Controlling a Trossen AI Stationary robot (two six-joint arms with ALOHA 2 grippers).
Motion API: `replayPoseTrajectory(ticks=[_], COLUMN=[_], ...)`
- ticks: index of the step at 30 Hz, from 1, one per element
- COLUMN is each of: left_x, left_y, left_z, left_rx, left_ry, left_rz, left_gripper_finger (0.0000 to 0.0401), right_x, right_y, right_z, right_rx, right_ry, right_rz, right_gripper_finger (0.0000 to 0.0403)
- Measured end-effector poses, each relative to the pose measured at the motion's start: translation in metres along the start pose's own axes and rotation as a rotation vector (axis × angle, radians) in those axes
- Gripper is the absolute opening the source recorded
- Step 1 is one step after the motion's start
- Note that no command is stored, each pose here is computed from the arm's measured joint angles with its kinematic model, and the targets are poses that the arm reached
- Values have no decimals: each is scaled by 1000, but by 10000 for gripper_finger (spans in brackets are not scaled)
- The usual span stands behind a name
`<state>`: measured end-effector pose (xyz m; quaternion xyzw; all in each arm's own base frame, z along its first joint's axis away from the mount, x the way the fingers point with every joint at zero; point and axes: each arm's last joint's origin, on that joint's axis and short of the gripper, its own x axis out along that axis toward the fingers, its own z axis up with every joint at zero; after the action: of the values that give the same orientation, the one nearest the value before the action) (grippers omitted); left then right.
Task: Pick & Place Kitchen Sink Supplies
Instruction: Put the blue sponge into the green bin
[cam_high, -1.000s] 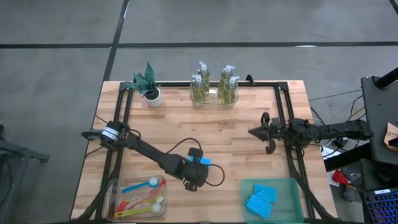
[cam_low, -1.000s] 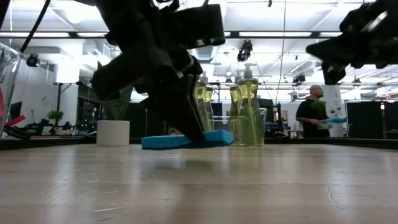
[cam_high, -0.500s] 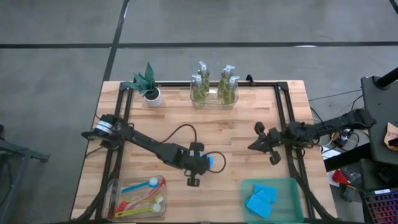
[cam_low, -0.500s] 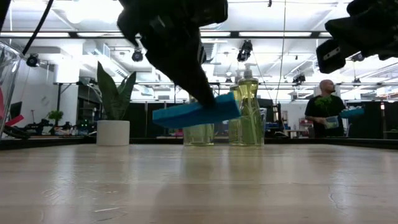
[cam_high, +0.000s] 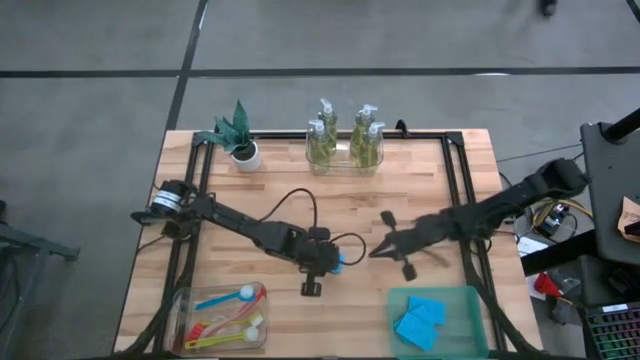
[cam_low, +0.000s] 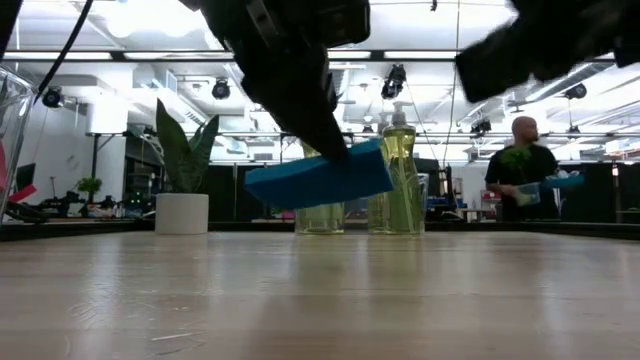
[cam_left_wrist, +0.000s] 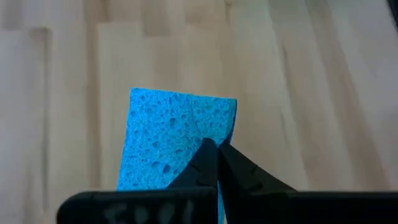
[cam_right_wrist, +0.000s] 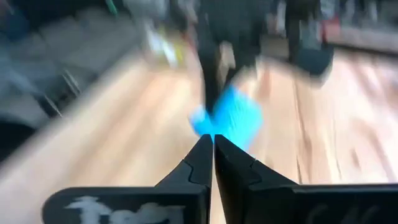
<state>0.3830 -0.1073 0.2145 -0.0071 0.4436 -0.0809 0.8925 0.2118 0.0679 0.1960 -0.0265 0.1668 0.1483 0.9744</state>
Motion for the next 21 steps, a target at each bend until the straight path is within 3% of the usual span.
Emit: replayPoseTrajectory(ticks=[3, 6, 14, 21], left_x=[-5, -13, -23, -20], left_y=[0, 0, 0, -1], left_z=[-1, 1, 2, -4], left_rx=[-9, -18, -63, -118], left_ry=[11, 6, 2, 45], left_rz=[-16, -20, -29, -87], left_gripper_finger=[0, 0, 0, 0], right_x=[22, 44, 88, 103], right_y=[2, 7, 15, 21], right_z=[-6, -5, 2, 9], right_rx=[-6, -6, -93, -137], right_ry=[194, 278, 391, 438], right_rz=[-43, -29, -50, -101], right_gripper_finger=[28, 54, 140, 180])
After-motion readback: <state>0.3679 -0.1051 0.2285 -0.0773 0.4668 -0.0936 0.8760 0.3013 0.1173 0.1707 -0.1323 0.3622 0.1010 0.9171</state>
